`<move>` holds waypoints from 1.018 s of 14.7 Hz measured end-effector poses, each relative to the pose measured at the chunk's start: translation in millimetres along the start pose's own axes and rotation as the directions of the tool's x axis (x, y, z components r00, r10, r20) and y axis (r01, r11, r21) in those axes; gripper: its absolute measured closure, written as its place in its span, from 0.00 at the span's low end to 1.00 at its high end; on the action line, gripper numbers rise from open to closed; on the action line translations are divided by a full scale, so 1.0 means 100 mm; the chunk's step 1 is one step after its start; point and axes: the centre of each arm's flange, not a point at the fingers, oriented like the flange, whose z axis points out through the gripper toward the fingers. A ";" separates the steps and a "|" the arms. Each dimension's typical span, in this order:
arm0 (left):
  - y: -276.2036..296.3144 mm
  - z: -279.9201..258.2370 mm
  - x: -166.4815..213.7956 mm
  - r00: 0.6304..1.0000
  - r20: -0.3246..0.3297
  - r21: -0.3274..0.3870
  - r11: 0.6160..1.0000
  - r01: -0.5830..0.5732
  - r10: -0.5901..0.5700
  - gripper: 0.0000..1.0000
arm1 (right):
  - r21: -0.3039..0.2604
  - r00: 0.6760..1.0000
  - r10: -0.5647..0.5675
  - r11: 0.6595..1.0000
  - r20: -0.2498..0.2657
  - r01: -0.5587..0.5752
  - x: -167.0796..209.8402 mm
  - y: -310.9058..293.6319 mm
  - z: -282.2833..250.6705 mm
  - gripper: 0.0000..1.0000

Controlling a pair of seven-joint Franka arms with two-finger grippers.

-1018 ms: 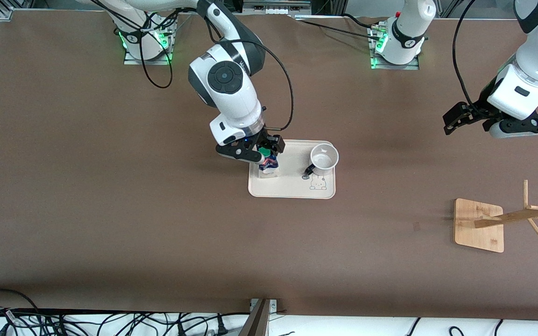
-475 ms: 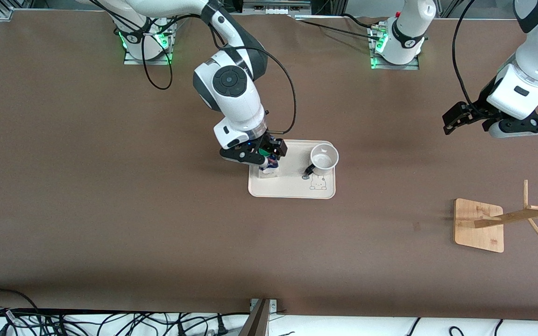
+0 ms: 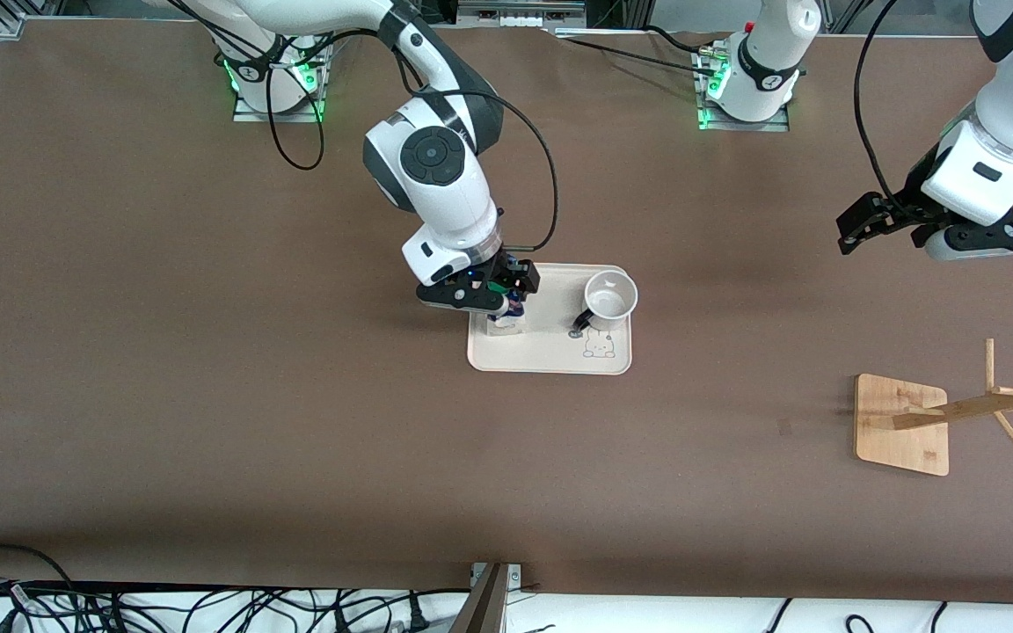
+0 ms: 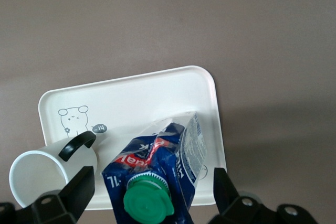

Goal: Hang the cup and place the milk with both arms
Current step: 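Lower the right gripper and close it on the milk carton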

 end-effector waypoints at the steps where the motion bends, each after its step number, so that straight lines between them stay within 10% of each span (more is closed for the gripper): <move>1: -0.02 0.01 0.01 1.000 0.001 0.000 1.000 0.004 -0.004 0.00 | -0.002 1.000 -0.017 1.000 0.002 0.017 0.00 0.00 0.02 0.00; 15: 0.05 -0.04 0.02 1.000 -0.009 -0.002 1.000 -0.008 0.008 0.00 | -0.016 0.971 -0.239 0.971 0.020 0.239 -0.03 0.02 0.17 0.00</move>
